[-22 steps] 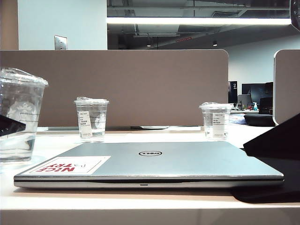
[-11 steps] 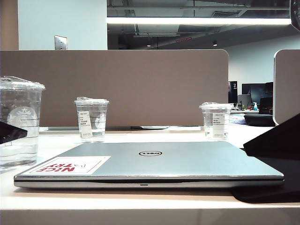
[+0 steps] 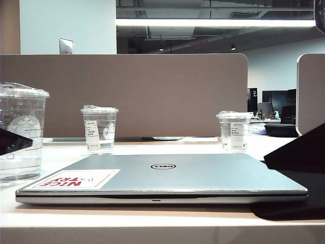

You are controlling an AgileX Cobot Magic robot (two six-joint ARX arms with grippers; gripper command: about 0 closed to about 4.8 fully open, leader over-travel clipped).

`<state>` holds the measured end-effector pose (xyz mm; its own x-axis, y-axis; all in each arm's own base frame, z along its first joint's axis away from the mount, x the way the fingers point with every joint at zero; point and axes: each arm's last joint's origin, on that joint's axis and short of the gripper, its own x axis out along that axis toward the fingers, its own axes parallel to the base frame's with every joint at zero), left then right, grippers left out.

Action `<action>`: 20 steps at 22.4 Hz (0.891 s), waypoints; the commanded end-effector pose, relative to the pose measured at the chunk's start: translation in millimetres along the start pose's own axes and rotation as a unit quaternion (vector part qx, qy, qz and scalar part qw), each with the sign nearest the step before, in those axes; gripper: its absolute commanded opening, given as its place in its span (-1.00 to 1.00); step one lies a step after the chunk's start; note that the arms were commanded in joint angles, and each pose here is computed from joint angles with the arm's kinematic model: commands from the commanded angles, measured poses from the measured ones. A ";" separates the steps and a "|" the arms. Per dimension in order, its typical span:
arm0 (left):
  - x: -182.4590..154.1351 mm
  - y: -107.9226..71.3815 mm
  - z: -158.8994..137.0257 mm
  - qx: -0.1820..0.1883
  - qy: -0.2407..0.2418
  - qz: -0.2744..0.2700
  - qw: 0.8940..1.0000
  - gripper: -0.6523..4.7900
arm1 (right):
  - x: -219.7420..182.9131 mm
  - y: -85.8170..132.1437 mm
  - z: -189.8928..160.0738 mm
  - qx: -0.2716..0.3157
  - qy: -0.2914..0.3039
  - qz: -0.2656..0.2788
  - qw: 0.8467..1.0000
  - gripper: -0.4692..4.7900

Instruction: Pick up the coffee cup on the middle and place it on the left side of the laptop.

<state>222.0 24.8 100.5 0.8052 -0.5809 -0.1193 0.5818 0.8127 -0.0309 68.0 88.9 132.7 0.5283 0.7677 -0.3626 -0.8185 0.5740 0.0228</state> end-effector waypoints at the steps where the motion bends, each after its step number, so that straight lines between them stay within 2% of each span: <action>1: -0.1 -0.2 2.3 -0.009 -0.008 -0.005 1.000 1.00 | 0.3 0.1 0.3 -0.001 -0.007 0.001 1.000 -0.84; 7: -5.6 -5.7 3.8 -0.018 -0.010 -0.012 1.000 1.00 | 0.3 0.1 0.3 -0.001 -0.007 0.001 1.000 -0.84; 16: -44.4 -29.1 8.4 -0.004 -0.024 0.026 0.999 1.00 | 0.2 0.1 0.4 -0.001 -0.007 0.001 1.000 -0.84; 20: -57.2 -28.6 18.7 -0.051 -0.048 0.021 0.997 1.00 | -1.6 0.1 2.5 -0.002 -0.021 0.001 1.000 -0.84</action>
<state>162.6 32.5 122.7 0.8491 -0.5262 -0.0466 0.5211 0.8487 -0.0904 67.7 88.3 134.3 0.5332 0.7722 -0.3455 -0.8181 0.5746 0.0218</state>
